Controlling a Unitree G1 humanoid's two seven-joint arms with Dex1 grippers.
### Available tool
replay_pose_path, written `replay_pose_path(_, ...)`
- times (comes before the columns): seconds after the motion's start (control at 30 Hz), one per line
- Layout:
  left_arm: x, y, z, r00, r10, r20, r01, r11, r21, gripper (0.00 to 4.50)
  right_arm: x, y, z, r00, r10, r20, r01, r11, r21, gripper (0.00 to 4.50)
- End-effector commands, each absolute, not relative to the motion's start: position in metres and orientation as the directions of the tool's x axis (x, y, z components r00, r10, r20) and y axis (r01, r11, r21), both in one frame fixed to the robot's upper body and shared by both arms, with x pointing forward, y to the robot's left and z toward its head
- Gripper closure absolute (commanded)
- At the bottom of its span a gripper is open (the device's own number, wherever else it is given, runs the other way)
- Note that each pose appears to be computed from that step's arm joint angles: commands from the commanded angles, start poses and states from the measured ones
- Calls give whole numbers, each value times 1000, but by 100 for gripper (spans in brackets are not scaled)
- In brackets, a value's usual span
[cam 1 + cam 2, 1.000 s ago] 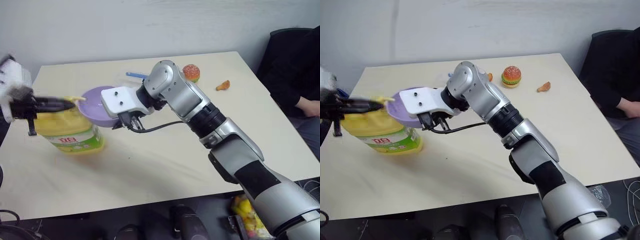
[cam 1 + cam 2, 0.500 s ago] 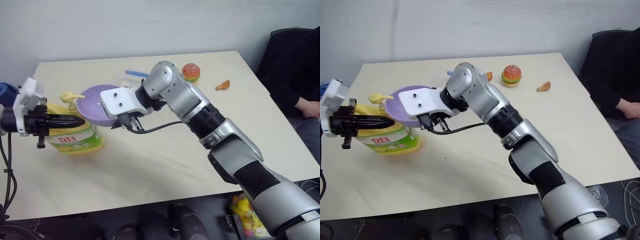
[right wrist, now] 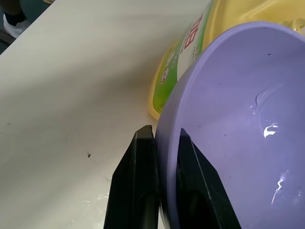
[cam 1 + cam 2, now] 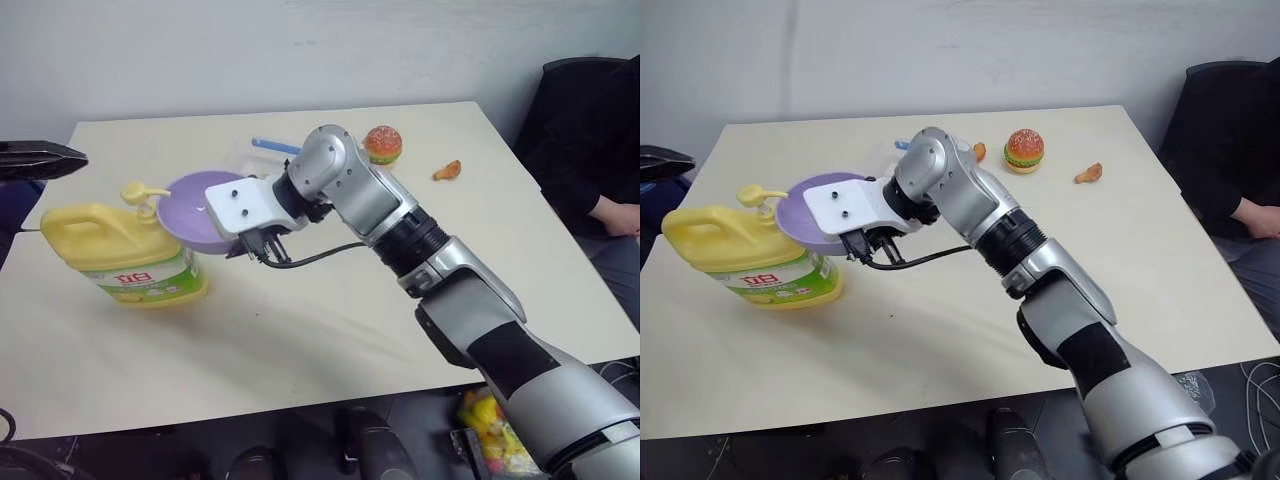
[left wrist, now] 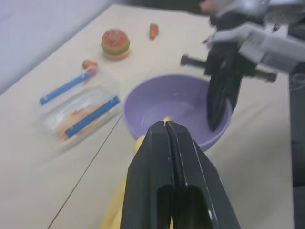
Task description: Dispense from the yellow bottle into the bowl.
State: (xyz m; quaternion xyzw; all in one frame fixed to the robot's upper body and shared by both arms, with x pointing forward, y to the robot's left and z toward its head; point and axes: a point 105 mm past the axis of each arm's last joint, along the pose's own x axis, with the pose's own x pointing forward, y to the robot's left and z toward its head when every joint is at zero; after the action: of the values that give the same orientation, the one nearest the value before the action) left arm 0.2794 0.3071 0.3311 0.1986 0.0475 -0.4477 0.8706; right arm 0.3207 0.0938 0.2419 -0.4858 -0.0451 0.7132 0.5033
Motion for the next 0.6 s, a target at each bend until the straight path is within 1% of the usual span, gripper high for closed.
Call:
replay_pose_path(0.03, 289, 309, 330, 609, -747, -269, 785, 516, 344, 447, 312, 102, 263, -25, 788, -615, -615, -497, -612, 445)
replay_pose_path(0.17, 304, 301, 319, 583, -765, -271, 803, 493, 334, 447, 311, 102, 264, -26, 789, -613, -617, -496, -611, 445)
replay_pose_path(0.33, 319, 290, 315, 564, -788, -248, 815, 480, 326, 447, 312, 101, 264, -23, 790, -613, -624, -490, -608, 445)
replay_pose_path(0.6, 323, 290, 299, 541, -774, -330, 834, 443, 329, 447, 313, 99, 262, -18, 785, -619, -629, -490, -604, 445)
